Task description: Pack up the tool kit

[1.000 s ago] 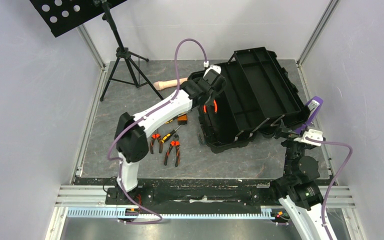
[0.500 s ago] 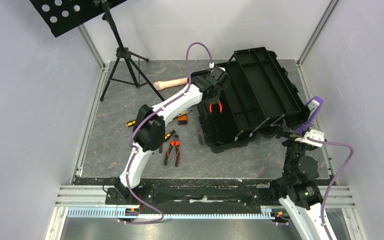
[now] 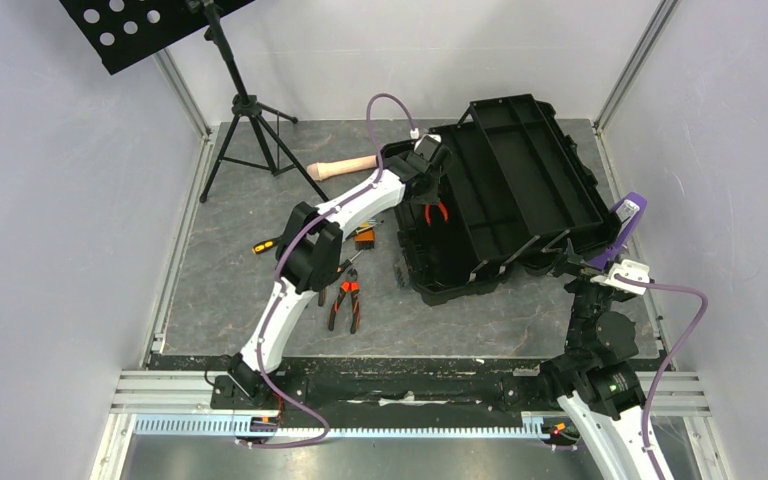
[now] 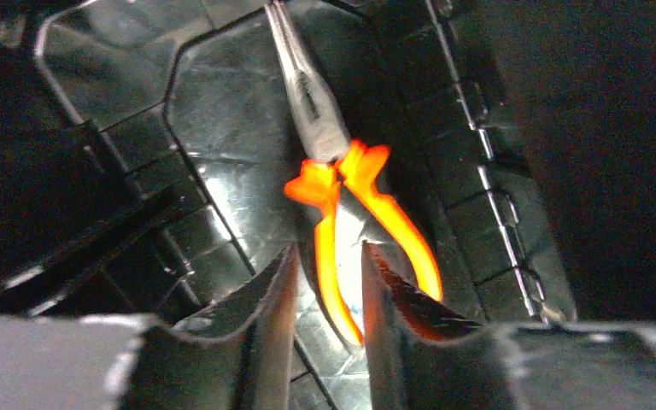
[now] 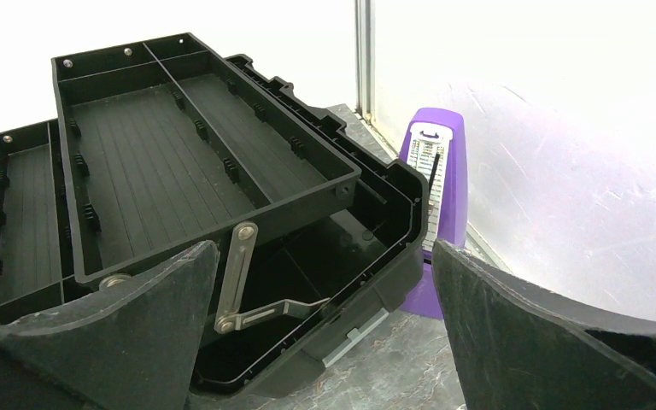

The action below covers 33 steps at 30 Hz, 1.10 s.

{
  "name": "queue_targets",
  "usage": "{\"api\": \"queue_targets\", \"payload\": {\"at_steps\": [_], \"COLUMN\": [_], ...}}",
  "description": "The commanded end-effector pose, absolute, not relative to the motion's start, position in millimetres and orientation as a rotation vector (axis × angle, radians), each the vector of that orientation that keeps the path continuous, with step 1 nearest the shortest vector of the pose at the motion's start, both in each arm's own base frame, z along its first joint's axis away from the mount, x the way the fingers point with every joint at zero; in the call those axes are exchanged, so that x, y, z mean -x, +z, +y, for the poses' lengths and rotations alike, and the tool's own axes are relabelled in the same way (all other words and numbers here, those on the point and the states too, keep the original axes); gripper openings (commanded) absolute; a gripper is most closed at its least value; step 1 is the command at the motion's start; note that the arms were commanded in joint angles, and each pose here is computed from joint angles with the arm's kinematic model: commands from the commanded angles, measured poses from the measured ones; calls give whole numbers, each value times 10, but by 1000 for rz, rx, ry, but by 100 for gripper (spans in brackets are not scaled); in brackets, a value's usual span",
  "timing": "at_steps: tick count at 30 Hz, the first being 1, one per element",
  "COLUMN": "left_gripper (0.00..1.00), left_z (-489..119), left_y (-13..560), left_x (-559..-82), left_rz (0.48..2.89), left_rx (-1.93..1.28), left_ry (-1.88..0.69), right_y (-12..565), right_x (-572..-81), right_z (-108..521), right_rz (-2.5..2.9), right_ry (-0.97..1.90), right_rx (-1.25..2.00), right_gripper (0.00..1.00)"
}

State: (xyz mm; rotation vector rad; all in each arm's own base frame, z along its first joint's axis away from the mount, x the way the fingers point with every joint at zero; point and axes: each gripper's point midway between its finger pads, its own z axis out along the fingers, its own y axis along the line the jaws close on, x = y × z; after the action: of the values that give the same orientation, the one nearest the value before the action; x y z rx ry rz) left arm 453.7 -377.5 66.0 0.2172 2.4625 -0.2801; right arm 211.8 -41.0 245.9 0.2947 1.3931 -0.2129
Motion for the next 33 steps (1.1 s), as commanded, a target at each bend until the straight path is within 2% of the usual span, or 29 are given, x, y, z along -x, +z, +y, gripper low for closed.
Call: {"api": "queue_targets", "payload": {"at_steps": [1, 4, 10, 15, 21, 28, 33], "left_gripper": [45, 55, 66, 73, 76, 72, 72], "left_z": [-4033, -3955, -3729, -3390, -3017, -3384, -3212], "left_y": [1071, 1203, 1797, 2252, 2318, 1925, 2394], "left_x": [-4658, -4612, -4393, -4033, -3721, -3765, -3740], "left_rz": [2330, 2314, 2248, 2199, 2174, 2257, 2168], "left_rx": [-200, -204, -193, -199, -200, -192, -147], "left_ry": [-417, -406, -433, -447, -411, -554, -541], "right_y": [2626, 2622, 2618, 2626, 2641, 2666, 2765], "right_x": [-2006, -2010, -2015, -2008, -2021, -2056, -2156], "right_z": [-455, -454, -451, -454, -415, -324, -16], "right_rz": [1302, 1304, 1307, 1303, 1300, 1310, 1409], "right_ry": [-164, -165, -167, -164, -149, -121, -43], "right_rx": [-346, -346, -343, -346, -326, -274, -100], "right_gripper": [98, 98, 98, 98, 98, 98, 98]}}
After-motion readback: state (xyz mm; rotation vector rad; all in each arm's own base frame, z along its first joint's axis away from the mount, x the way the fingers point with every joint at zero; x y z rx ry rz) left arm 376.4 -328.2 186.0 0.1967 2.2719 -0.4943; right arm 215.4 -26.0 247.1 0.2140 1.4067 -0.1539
